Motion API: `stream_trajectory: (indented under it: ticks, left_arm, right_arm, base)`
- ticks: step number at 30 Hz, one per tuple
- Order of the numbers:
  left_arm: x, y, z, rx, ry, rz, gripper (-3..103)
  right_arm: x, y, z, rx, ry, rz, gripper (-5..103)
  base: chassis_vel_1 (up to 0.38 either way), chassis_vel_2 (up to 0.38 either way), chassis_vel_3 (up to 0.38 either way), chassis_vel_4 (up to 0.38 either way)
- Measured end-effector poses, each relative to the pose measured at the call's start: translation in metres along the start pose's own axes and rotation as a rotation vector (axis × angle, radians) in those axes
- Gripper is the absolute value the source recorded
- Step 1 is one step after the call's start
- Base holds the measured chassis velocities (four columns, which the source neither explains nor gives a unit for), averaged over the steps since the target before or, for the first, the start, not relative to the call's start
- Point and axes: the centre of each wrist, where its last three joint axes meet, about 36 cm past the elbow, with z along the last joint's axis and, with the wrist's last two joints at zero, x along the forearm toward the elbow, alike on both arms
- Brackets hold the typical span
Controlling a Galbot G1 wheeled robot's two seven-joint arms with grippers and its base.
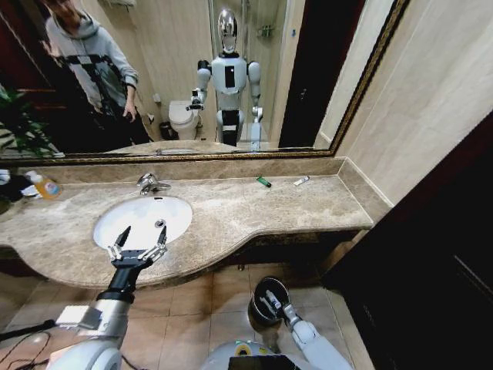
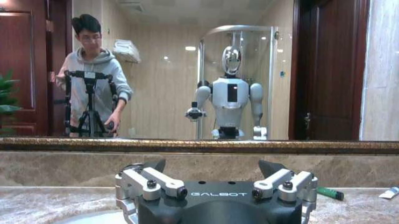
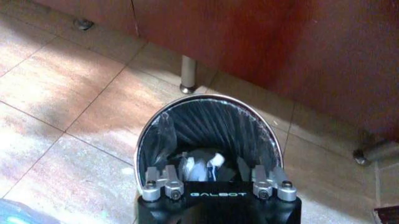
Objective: Pick up the trash from the sink and place it in the trash bin.
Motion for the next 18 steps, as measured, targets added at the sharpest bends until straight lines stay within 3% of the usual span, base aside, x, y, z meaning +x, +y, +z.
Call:
stream_trajectory:
  ticks: [3, 4, 7, 10, 18]
  left_arm:
    - [0.0, 0.0, 0.0, 0.0, 0.0, 0.0, 100]
    - [0.0, 0.0, 0.0, 0.0, 0.0, 0.0, 100]
    - [0.0, 0.0, 0.0, 0.0, 0.0, 0.0, 100]
    - [0.0, 0.0, 0.0, 0.0, 0.0, 0.0, 100]
    - [0.0, 0.0, 0.0, 0.0, 0.0, 0.0, 100]
  right_arm:
    - [0.002, 0.003, 0.002, -0.002, 0.0, 0.0, 72]
    - [0.002, 0.003, 0.002, -0.002, 0.0, 0.0, 72]
    - [0.005, 0.004, 0.005, -0.003, 0.002, 0.0, 88]
    - [0.007, 0.004, 0.008, -0.005, 0.005, 0.001, 97]
    - [0.013, 0.005, 0.012, -0.008, 0.004, 0.003, 100]
  base:
    - [0.0, 0.0, 0.0, 0.0]
    - [0.0, 0.0, 0.0, 0.0]
    - [0.0, 0.0, 0.0, 0.0]
    - [0.0, 0.0, 0.0, 0.0]
    - [0.0, 0.0, 0.0, 0.0]
